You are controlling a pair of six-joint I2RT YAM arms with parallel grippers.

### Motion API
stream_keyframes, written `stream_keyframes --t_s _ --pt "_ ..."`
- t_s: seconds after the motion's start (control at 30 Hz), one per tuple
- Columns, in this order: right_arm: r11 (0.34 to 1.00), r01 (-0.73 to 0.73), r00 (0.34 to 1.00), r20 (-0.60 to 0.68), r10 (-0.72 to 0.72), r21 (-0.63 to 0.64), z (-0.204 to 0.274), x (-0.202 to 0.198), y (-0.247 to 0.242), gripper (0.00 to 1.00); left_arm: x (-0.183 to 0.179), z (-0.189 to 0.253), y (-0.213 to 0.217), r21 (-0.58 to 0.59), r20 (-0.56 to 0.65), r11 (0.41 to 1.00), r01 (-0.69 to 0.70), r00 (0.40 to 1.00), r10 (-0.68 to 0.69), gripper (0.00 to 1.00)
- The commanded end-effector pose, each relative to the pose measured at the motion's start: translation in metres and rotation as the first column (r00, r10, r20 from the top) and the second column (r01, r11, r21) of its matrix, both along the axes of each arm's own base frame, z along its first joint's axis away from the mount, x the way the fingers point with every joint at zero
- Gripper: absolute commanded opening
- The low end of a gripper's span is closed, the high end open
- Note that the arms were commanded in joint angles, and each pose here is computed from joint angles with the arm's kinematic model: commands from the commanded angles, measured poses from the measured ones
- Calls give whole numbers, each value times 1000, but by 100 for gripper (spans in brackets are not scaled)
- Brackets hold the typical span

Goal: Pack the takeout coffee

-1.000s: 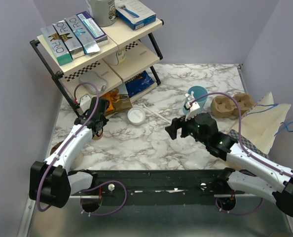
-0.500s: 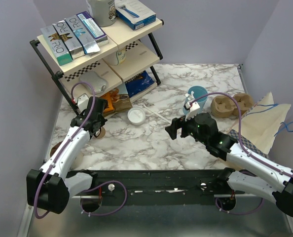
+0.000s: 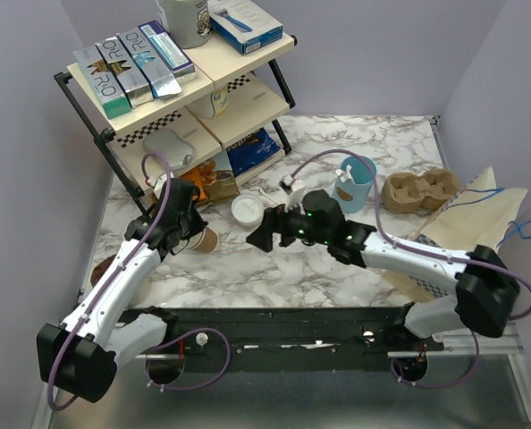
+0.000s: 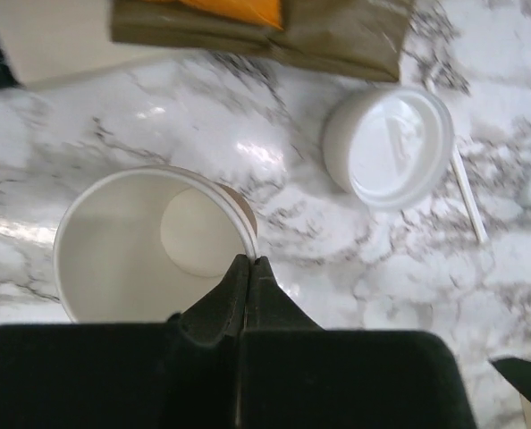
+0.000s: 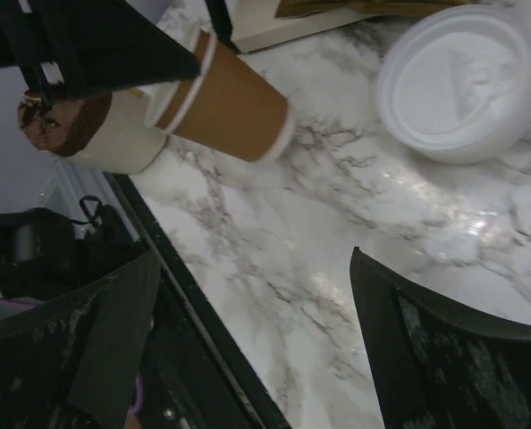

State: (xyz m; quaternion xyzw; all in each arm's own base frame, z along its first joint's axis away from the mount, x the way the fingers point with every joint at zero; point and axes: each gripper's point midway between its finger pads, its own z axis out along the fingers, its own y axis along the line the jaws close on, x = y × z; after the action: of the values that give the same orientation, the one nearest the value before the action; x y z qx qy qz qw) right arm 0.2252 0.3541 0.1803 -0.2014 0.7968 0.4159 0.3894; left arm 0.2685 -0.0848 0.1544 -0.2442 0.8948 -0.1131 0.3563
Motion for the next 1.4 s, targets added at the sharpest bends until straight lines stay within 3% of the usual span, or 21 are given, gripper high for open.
stream_keyframes --t_s 0.0,0.1,0.4,0.9,1.37 --pt "996 93 963 -254 -90 0 -12 3 34 93 -18 -5 -47 -90 -28 990 109 993 -112 0" --pt "994 89 948 -310 -67 58 -17 -5 50 90 -25 -6 -62 -129 -30 987 94 995 -98 0" --pt "990 143 939 -315 -135 4 -37 -13 58 81 -27 2 -74 -177 -1 982 66 998 -67 0" --pt "975 211 923 -315 -220 -63 -60 1 63 78 -34 5 -98 -198 7 972 124 992 -126 0" --pt "915 303 856 -346 -384 -266 -104 2 35 68 -38 21 -100 -66 -19 972 225 974 -226 0"
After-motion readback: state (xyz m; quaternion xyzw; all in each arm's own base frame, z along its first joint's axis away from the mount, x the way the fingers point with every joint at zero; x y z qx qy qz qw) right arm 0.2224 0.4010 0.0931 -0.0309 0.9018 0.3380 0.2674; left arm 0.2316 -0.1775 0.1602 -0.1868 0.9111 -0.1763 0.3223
